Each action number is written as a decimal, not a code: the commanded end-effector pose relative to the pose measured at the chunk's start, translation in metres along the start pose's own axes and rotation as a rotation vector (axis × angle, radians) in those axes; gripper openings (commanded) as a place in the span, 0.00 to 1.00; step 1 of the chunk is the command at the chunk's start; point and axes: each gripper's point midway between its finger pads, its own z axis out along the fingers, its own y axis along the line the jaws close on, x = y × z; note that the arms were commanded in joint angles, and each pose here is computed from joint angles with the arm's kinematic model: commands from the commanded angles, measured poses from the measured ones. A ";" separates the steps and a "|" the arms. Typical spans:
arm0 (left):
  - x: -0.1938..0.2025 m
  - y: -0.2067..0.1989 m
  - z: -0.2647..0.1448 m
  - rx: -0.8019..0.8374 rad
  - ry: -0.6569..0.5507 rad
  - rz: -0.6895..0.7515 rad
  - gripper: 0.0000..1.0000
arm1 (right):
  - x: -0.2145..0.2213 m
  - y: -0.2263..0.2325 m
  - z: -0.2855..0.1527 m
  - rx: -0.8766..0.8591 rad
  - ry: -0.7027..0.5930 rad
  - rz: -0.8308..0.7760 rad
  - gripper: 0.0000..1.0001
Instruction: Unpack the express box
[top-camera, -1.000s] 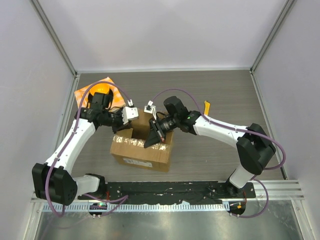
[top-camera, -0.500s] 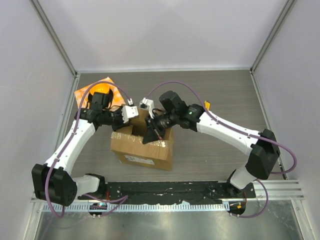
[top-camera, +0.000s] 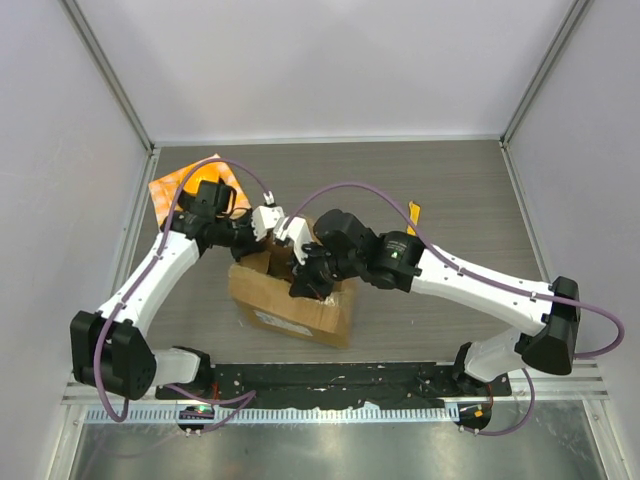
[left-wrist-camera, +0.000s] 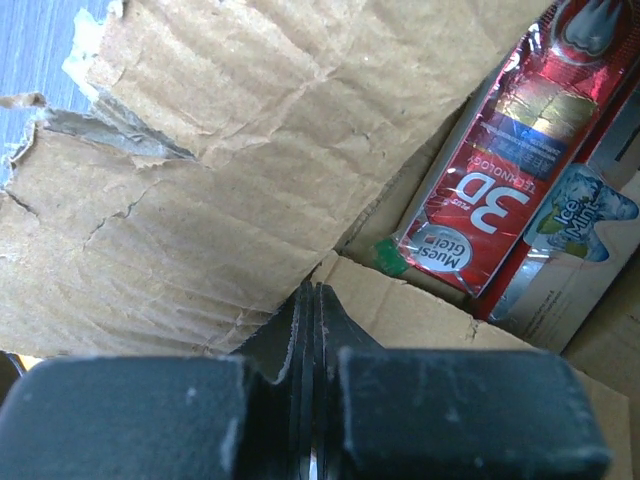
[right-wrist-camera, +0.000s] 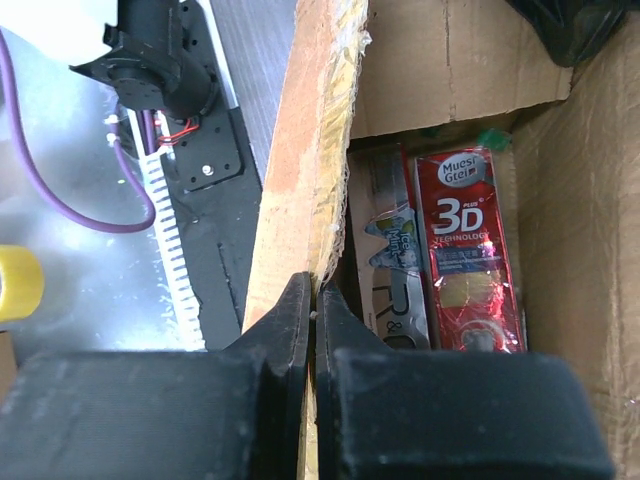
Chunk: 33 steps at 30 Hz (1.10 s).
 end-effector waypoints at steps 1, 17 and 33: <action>0.005 0.034 0.001 -0.155 0.080 0.020 0.00 | -0.008 0.009 -0.019 0.090 -0.039 -0.081 0.01; 0.010 0.047 0.012 -0.222 0.159 -0.004 0.00 | 0.016 0.027 -0.016 0.310 -0.031 -0.229 0.41; 0.000 0.010 0.007 -0.108 0.098 0.120 0.00 | 0.027 -0.028 -0.048 -0.005 -0.235 0.109 0.75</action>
